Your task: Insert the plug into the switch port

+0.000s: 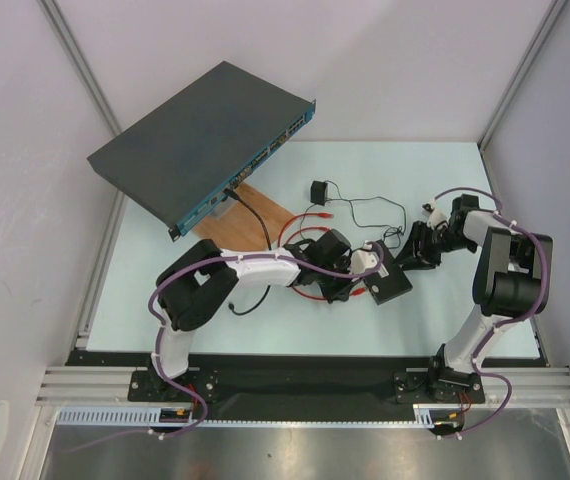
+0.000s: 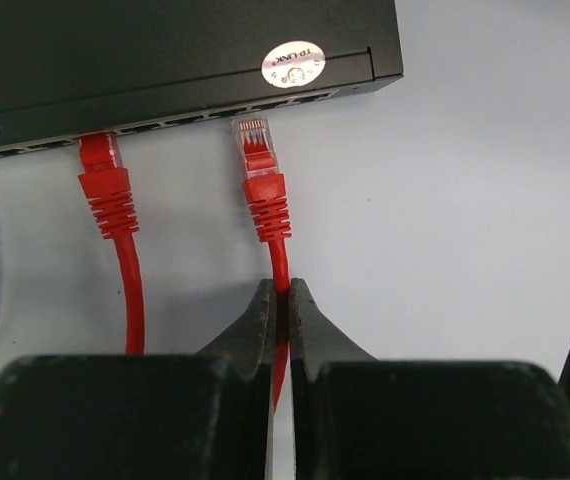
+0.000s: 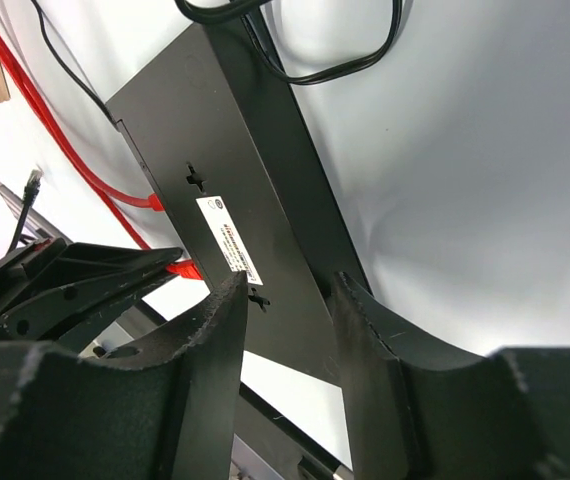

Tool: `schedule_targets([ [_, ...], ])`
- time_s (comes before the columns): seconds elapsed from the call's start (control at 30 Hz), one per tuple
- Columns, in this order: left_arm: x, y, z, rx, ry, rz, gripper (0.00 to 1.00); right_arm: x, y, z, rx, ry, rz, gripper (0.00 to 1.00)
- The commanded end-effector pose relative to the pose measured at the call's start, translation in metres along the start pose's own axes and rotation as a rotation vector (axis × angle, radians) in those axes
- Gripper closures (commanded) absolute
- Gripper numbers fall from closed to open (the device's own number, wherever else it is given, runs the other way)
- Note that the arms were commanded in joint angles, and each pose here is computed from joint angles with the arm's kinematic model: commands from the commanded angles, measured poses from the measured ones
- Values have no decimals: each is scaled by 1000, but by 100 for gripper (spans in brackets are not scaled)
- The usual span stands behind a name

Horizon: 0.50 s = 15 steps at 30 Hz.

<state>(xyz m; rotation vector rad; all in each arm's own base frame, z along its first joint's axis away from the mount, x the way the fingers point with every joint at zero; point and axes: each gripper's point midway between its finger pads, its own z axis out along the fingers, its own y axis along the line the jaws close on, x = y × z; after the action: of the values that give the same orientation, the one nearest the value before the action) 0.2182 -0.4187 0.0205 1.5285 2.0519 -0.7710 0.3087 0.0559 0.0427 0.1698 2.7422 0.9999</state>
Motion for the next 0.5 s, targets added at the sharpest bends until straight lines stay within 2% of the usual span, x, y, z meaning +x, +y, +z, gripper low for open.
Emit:
schedule_targets([
  [0.0,-12,-8,-1,39,-23,-28,100,3,7,3,-43,15,12,57],
  [0.47,-24,9,-8,37,-80,-140,100,11,9,5,-56,30,-4,58],
])
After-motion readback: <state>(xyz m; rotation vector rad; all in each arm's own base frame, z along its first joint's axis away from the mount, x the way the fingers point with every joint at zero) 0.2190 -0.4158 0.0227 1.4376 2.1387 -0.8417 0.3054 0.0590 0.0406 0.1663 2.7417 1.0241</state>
